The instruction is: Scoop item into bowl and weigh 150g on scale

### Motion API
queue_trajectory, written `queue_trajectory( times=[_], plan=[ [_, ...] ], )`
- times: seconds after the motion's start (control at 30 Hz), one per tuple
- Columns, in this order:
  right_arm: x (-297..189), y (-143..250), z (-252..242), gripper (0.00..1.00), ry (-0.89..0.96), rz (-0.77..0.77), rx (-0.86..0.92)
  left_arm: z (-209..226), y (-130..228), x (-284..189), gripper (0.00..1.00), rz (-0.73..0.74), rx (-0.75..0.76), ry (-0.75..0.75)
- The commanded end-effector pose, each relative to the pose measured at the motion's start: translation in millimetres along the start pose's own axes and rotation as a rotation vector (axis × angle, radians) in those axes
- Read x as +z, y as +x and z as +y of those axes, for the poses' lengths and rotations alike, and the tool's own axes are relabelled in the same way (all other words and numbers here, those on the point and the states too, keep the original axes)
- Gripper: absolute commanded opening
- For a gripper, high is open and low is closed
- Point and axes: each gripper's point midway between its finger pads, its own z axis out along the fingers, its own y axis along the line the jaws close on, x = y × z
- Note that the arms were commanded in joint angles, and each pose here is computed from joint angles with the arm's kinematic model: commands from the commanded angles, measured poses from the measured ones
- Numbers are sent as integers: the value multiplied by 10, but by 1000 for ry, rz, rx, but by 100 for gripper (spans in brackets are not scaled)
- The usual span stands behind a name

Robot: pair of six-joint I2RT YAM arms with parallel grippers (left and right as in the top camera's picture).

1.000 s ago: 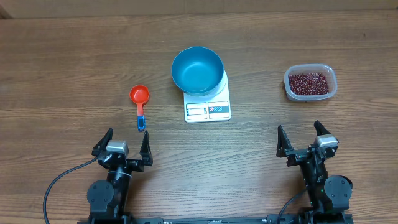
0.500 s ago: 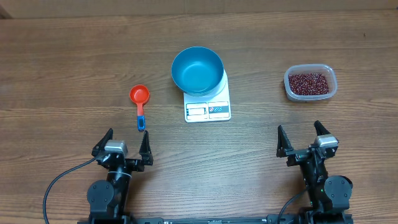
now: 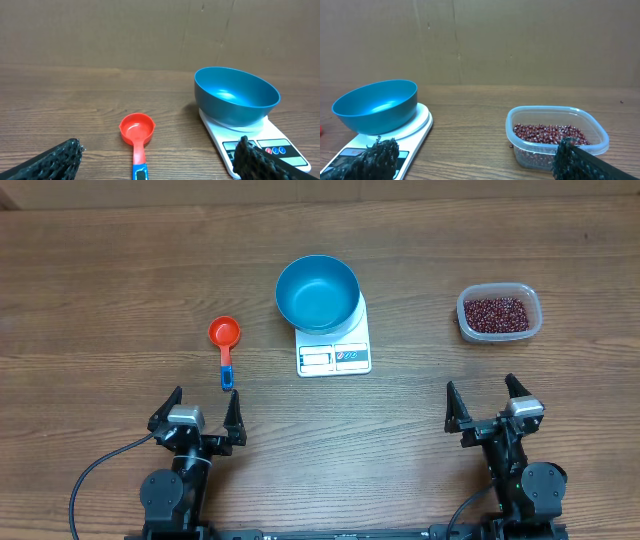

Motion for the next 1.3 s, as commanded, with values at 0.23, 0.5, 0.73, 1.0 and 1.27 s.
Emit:
queue_trajectory(
  times=[0.23, 0.5, 0.73, 1.0, 1.27],
  plan=[
    [2, 24, 15, 100, -7, -1, -5, -17, -54, -42, 99, 17, -5, 6],
    [2, 24, 15, 100, -7, -1, -5, -12, -157, -139, 99, 62, -5, -13],
    [2, 24, 15, 100, -7, -1, -5, -37, -244, -244, 100, 114, 0, -15],
    [2, 24, 15, 100, -7, -1, -5, -37, -306, -183, 100, 190, -8, -22],
    [2, 24, 15, 100, -7, -1, -5, -21, -349, 18, 100, 331, -21, -36]
  ],
)
